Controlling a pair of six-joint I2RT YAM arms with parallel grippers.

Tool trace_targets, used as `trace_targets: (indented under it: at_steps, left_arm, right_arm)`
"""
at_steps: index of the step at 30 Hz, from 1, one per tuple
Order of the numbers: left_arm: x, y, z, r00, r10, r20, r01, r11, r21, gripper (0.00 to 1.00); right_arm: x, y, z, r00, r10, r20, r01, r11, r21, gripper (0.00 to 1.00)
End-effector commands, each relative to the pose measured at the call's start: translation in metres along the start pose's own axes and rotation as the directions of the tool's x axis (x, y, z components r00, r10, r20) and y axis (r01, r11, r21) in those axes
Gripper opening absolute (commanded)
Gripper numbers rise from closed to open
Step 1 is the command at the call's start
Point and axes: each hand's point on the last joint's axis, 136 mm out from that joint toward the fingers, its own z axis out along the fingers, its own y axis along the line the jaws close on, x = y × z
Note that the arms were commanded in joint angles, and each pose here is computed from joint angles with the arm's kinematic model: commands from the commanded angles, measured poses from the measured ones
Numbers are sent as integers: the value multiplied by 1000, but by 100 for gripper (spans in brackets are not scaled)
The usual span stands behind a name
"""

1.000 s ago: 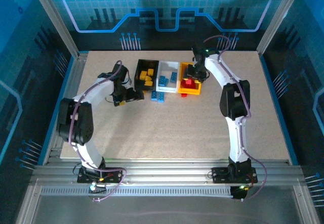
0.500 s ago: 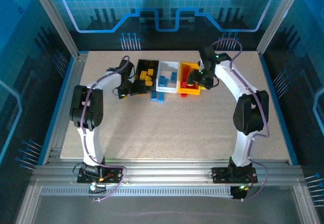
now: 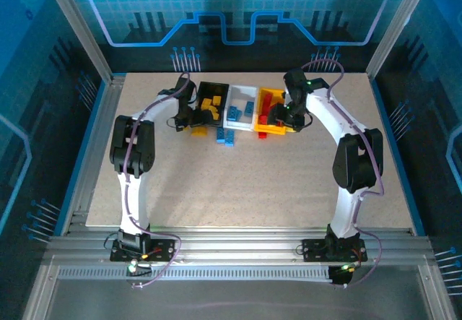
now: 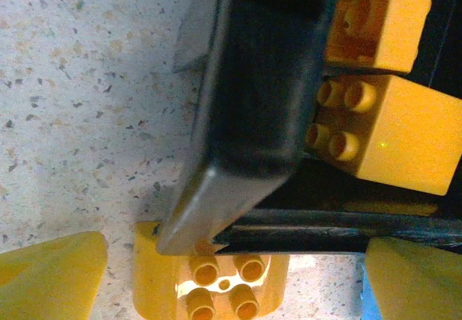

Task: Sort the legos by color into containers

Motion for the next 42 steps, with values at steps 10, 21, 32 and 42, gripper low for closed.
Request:
trace_targets:
  at_steps: [10, 21, 32, 42]
  left_arm:
    - [26, 7, 2, 999, 35, -11, -35, 999, -10, 99]
    - [28, 10, 0, 996, 89, 9, -89, 996, -11, 98]
    - [14, 18, 5, 996, 88, 14, -87, 994, -69, 87]
    - [22, 18, 9, 995, 89, -39, -92, 992, -88, 71]
  right_arm:
    - [4, 6, 11, 999, 14, -43, -15, 1000, -16, 65]
    - [15, 15, 21, 998, -1, -65, 1, 1000, -6, 64]
    - [15, 14, 22, 998, 5, -68, -5, 1000, -1, 65]
    - [10, 18, 22, 998, 3, -69, -4, 1000, -8, 65]
